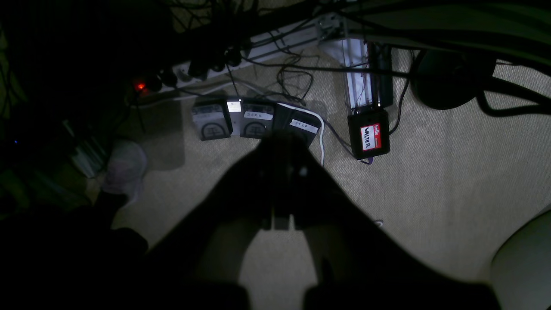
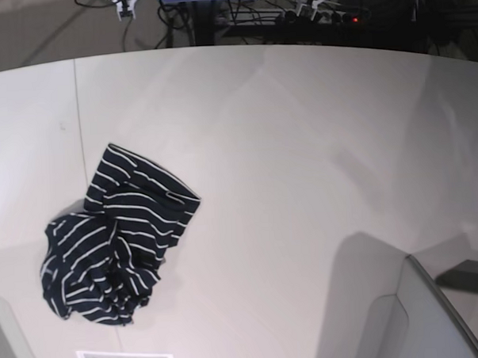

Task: Layout the t-shirt on the table in an organized manner, then fold the t-shirt properly
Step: 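Raise both arms from the rest pose and swing them over the table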

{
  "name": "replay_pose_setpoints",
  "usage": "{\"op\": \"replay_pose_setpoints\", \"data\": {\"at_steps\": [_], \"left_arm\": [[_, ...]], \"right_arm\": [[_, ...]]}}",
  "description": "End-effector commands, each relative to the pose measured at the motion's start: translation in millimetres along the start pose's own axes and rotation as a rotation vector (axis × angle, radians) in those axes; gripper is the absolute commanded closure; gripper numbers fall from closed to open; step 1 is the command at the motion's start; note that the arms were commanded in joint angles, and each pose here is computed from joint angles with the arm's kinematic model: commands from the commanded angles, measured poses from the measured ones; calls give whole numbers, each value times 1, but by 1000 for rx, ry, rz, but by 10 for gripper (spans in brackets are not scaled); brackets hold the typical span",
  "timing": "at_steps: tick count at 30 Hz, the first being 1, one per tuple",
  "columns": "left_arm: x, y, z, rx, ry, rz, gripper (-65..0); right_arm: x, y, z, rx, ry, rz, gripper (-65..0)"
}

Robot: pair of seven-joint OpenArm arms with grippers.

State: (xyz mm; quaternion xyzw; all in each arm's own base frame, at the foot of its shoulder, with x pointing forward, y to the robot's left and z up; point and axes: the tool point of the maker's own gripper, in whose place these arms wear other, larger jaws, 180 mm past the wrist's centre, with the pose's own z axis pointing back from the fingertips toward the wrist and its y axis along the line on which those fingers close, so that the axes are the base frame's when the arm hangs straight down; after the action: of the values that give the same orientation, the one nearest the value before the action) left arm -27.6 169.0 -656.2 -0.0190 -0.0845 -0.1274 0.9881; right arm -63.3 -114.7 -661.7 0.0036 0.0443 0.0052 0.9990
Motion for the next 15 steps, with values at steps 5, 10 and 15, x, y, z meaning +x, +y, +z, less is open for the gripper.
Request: {"op": "replay_pose_setpoints", "data": {"at_steps": [5,10,15], "left_arm": [[-19,-2,5,-5,26,-8,-331],[-21,-3,5,-6,29,-6,-351],[-21,-1,6,-2,29,-1,-351]], "right_arm": [[-7,-2,0,-1,12,-2,-509],[-7,-3,0,-2,10,-2,-507],[-8,-3,0,-2,12,-2,-507]]}}
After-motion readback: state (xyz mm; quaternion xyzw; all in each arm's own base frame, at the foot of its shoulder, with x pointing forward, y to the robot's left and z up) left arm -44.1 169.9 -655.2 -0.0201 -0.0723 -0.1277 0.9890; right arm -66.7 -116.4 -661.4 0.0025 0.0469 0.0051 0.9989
